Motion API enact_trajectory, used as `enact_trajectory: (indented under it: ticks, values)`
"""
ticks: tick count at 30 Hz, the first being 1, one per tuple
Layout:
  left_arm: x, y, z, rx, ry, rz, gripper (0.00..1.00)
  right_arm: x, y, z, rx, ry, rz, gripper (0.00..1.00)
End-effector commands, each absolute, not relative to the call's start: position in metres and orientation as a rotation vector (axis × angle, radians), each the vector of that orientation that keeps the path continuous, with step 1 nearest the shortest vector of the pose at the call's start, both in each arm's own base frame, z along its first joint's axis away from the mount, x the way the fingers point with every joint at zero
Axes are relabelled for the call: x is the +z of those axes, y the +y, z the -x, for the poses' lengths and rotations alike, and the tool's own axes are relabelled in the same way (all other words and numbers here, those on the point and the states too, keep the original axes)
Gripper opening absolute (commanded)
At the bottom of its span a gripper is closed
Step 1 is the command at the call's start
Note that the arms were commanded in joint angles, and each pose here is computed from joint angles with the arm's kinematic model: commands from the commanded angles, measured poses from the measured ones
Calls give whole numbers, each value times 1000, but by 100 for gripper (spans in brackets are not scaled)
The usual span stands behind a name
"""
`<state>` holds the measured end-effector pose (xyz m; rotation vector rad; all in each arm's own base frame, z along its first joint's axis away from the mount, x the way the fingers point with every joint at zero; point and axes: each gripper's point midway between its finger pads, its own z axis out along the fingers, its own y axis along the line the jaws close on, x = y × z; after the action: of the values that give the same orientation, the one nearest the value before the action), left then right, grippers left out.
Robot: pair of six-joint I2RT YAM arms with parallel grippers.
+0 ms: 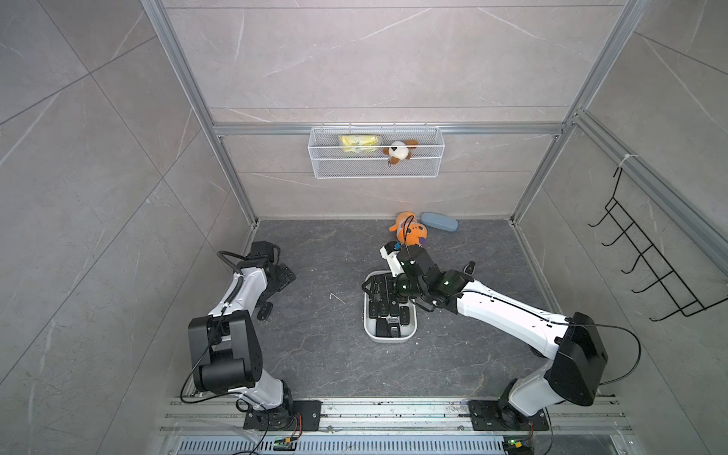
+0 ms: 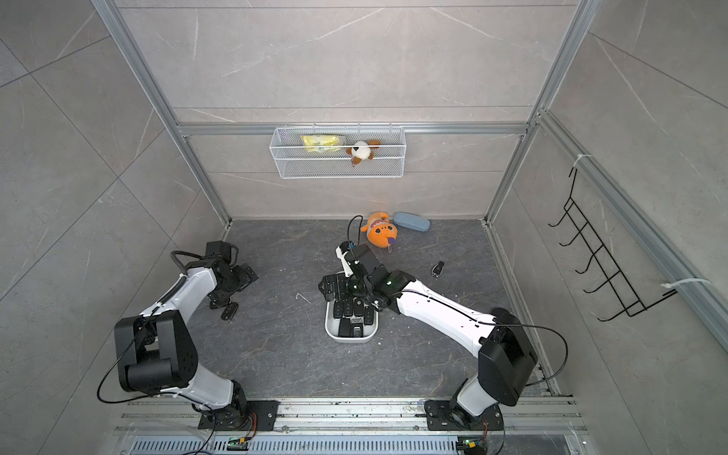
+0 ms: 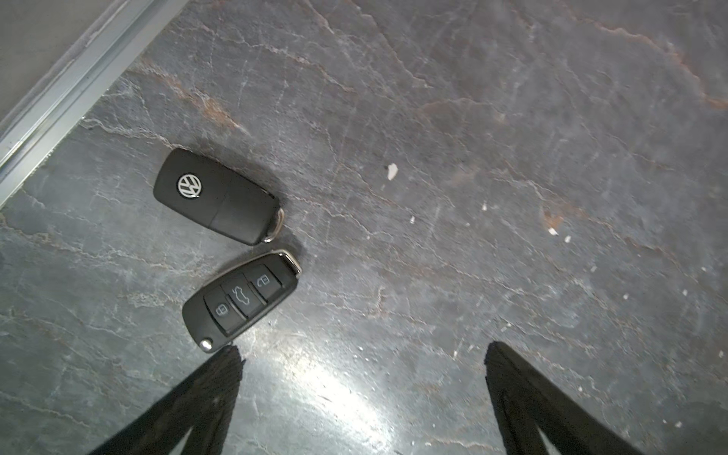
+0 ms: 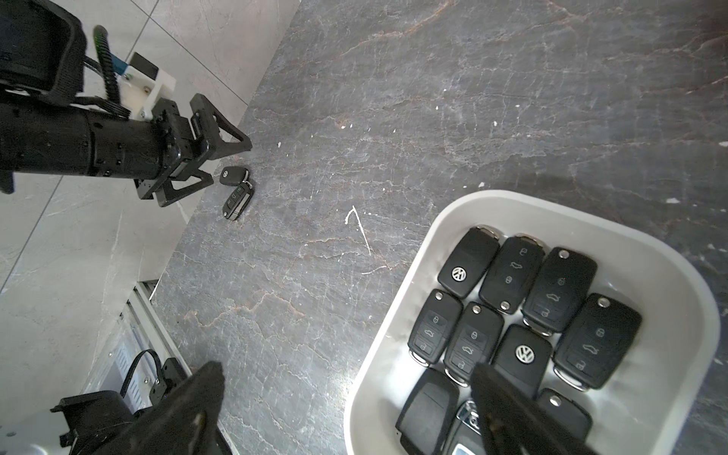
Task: Place the car key into the storage box
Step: Adjust the car key at the center of the board.
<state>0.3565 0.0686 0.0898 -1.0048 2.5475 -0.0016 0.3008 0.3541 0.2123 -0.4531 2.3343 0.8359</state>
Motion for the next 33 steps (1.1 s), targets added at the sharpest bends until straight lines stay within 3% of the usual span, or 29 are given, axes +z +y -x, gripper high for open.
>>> enact_trajectory:
  ticks: [1, 14, 23, 33]
  values:
    - [84, 83, -367, -18, 2544, 984, 100, 222, 359, -305, 840, 2306, 481, 99]
    - [40, 121, -365, -72, 2549, 1134, 100, 220, 364, -310, 814, 2330, 491, 99]
    - [26, 97, -369, -244, 2575, 1143, 99, 222, 370, -313, 826, 2339, 499, 100]
    - [18, 66, -362, -192, 2656, 1059, 97, 217, 365, -309, 830, 2347, 480, 100]
